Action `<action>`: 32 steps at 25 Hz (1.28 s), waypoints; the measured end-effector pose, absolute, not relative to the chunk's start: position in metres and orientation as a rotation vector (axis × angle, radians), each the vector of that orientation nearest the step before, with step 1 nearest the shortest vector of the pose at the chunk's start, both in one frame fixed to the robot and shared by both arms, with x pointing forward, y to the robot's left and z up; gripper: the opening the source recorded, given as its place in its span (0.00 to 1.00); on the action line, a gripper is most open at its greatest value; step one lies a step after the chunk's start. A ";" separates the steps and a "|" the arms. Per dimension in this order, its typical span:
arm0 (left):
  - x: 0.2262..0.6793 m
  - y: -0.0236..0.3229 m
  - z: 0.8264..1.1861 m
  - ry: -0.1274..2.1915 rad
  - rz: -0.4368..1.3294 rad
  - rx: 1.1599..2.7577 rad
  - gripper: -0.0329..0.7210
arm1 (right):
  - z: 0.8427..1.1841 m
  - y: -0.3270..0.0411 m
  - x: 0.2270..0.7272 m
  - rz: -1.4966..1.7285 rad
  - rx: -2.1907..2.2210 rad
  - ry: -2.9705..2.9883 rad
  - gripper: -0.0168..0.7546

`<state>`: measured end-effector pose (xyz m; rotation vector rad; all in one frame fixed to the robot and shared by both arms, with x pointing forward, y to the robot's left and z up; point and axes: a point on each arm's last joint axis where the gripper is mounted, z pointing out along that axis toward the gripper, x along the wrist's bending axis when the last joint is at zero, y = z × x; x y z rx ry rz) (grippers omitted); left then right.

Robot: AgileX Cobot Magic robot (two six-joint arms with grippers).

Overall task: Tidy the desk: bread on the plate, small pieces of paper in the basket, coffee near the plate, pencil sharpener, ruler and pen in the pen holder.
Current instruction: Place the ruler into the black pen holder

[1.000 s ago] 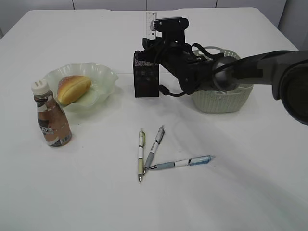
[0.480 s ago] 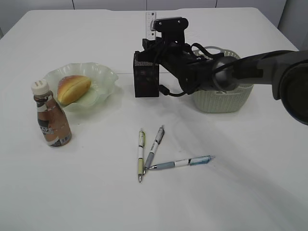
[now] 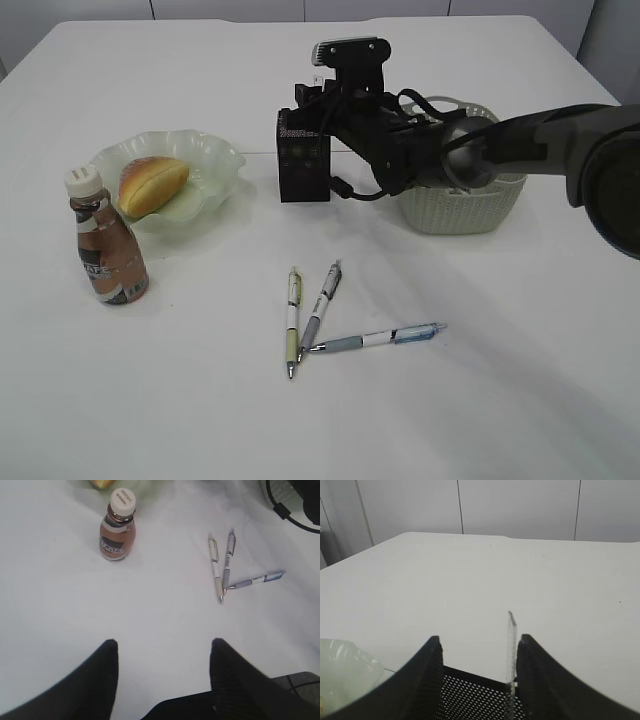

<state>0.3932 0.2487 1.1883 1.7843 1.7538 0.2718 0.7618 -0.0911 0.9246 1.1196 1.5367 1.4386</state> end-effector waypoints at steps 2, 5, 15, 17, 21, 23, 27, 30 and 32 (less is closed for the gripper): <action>0.393 0.249 1.188 1.754 0.272 1.784 0.61 | 0.925 -0.091 0.762 1.439 1.120 1.537 0.52; 0.393 0.249 1.188 1.754 0.272 1.784 0.61 | 0.925 -0.091 0.762 1.440 1.119 1.536 0.52; 0.393 0.249 1.188 1.756 0.281 1.786 0.61 | 0.959 -0.098 0.761 1.409 1.108 1.550 0.52; 0.394 0.250 1.188 1.759 0.291 1.789 0.61 | 0.965 -0.101 0.760 1.367 1.103 1.588 0.52; 0.395 0.253 1.188 1.769 0.336 1.798 0.61 | 0.992 -0.107 0.755 1.325 1.098 1.623 0.52; 0.395 0.255 1.188 1.775 0.362 1.803 0.61 | 1.009 -0.109 0.750 1.306 1.110 1.653 0.52; 0.396 0.259 1.188 1.787 0.420 1.815 0.61 | 1.046 -0.114 0.732 1.242 1.163 1.751 0.52; 0.396 0.260 1.188 1.791 0.437 1.818 0.61 | 1.072 -0.120 0.712 1.155 1.233 1.870 0.52; 0.396 0.260 1.188 1.791 0.437 1.818 0.61 | 1.095 -0.126 0.693 1.100 1.275 1.943 0.52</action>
